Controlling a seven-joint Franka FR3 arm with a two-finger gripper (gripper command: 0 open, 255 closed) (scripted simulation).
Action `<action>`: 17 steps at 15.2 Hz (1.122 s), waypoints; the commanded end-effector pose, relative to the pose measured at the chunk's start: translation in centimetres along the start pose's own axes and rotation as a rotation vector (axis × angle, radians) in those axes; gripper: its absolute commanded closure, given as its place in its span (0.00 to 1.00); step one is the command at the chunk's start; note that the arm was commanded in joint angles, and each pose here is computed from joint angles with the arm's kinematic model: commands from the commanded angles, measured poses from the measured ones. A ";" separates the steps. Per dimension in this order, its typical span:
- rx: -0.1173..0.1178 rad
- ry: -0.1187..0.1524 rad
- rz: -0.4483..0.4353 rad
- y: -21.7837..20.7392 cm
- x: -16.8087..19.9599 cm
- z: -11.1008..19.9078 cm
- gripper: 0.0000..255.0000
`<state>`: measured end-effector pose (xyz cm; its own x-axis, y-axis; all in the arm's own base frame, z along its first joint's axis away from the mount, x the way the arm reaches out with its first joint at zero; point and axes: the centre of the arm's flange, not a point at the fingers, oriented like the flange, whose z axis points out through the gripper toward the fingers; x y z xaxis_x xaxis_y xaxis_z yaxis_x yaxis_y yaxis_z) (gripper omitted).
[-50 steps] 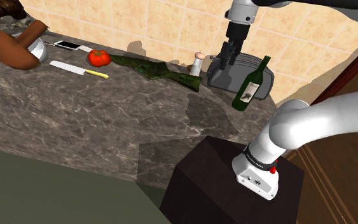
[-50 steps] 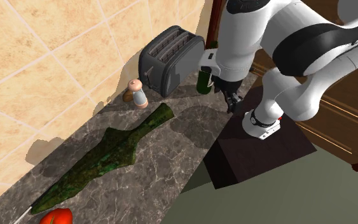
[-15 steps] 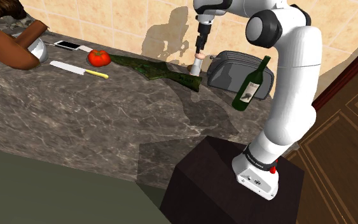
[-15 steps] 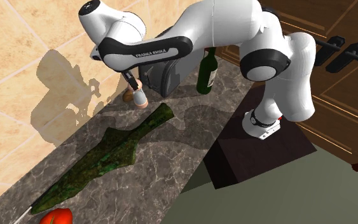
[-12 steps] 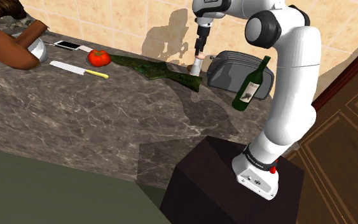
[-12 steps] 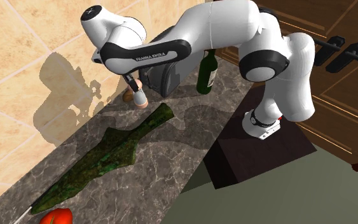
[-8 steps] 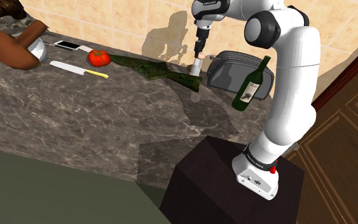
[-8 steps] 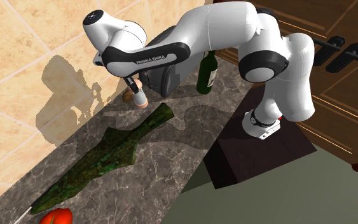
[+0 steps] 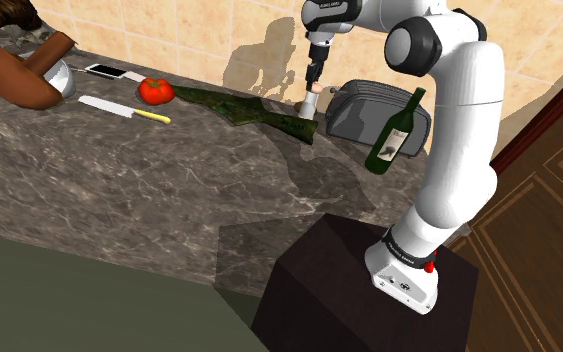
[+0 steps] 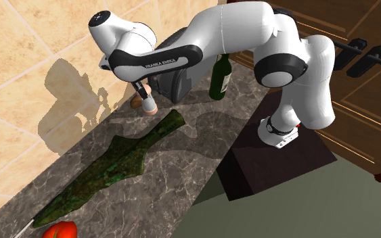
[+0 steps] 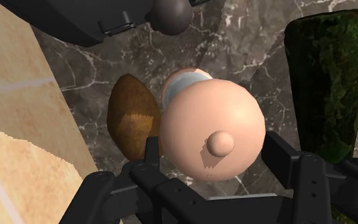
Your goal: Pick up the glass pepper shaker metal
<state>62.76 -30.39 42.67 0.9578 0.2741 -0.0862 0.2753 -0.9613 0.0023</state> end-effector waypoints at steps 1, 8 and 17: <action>0.002 -0.003 0.000 0.0 0.1 0.2 1.00; 0.002 -0.003 0.000 0.0 -0.2 -3.5 1.00; 0.002 -0.003 0.000 0.0 -0.6 -7.8 1.00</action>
<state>62.84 -30.29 50.18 0.9576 0.2742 -0.0888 0.2753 -0.9614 0.0000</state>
